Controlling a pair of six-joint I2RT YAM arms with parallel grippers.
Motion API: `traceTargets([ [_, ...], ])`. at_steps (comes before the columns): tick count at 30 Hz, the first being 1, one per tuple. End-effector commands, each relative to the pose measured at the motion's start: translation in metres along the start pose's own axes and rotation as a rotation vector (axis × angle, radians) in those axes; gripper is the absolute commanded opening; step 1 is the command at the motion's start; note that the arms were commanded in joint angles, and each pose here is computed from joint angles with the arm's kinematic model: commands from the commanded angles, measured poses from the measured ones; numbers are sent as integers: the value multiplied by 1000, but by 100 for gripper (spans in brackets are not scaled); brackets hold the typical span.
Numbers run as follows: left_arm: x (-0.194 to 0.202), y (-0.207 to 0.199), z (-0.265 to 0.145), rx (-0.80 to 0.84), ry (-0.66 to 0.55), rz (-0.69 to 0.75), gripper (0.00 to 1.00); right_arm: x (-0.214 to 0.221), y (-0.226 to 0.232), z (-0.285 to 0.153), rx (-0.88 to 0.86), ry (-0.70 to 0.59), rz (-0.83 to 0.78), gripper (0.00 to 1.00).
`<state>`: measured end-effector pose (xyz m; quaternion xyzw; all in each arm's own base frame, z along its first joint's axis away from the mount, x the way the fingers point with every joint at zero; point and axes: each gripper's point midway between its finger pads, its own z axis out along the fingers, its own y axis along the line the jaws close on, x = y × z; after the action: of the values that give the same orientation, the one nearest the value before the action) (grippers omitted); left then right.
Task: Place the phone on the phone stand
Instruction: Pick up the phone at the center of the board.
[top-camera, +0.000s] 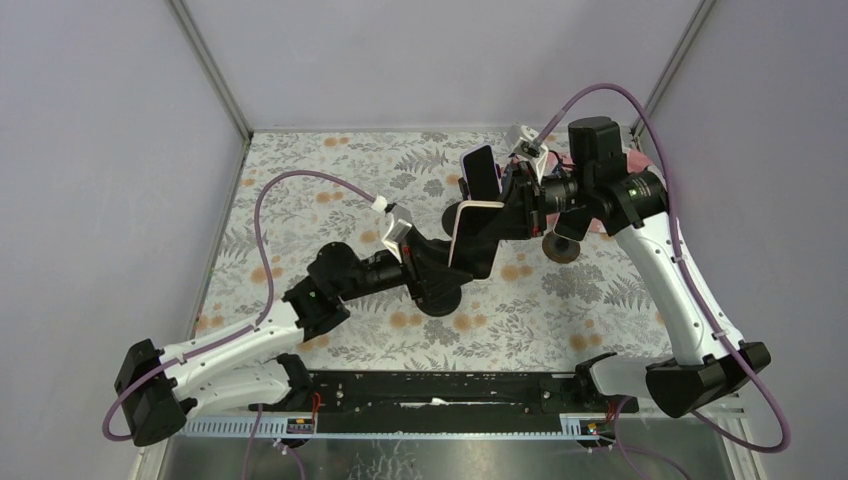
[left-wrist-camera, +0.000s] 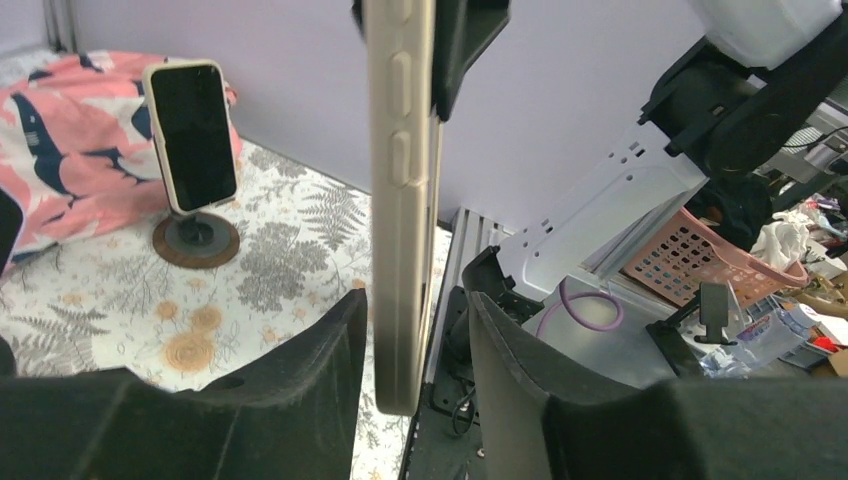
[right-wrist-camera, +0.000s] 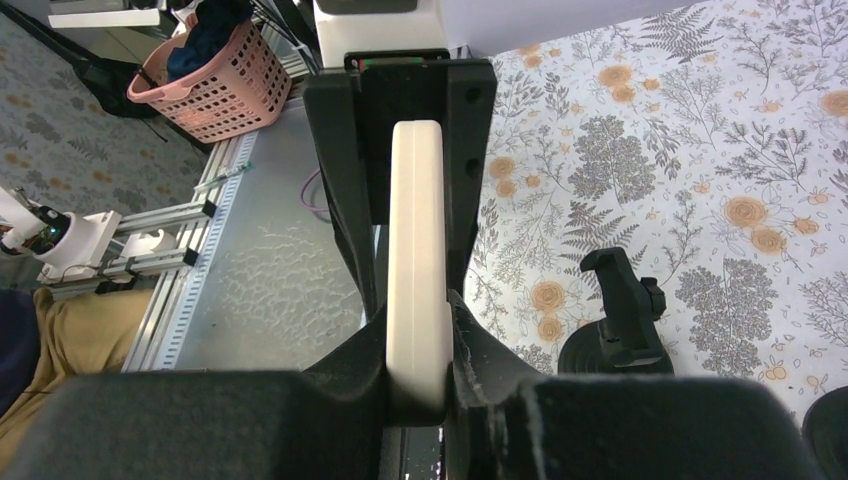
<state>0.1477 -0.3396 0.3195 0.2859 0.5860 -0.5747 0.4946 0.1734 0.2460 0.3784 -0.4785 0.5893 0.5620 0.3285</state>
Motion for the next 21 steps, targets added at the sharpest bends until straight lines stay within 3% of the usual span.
traceTargets([
  [1, -21, -18, -1, 106, -83, 21, 45, -6, 6, 4, -37, -8, -33, 0],
  [4, -18, -18, -2, 121, -79, 13, 45, -1, 9, 8, -51, 8, -41, 1],
  [6, -17, -18, -2, 133, -76, 15, 40, 2, 8, 10, -51, 19, -42, 2],
  [11, -9, -14, -2, 156, -32, 18, 2, 7, 8, 14, -52, 45, -53, 5],
  [13, -6, -11, -4, 159, -20, 25, 0, 10, 9, 17, -55, 61, -57, 11],
  [18, -1, 0, -8, 155, 28, 38, 0, 17, 10, 26, -66, 125, -71, 39],
  [21, 1, 4, -8, 154, 36, 25, 0, 16, 12, 34, -95, 145, -63, 45],
])
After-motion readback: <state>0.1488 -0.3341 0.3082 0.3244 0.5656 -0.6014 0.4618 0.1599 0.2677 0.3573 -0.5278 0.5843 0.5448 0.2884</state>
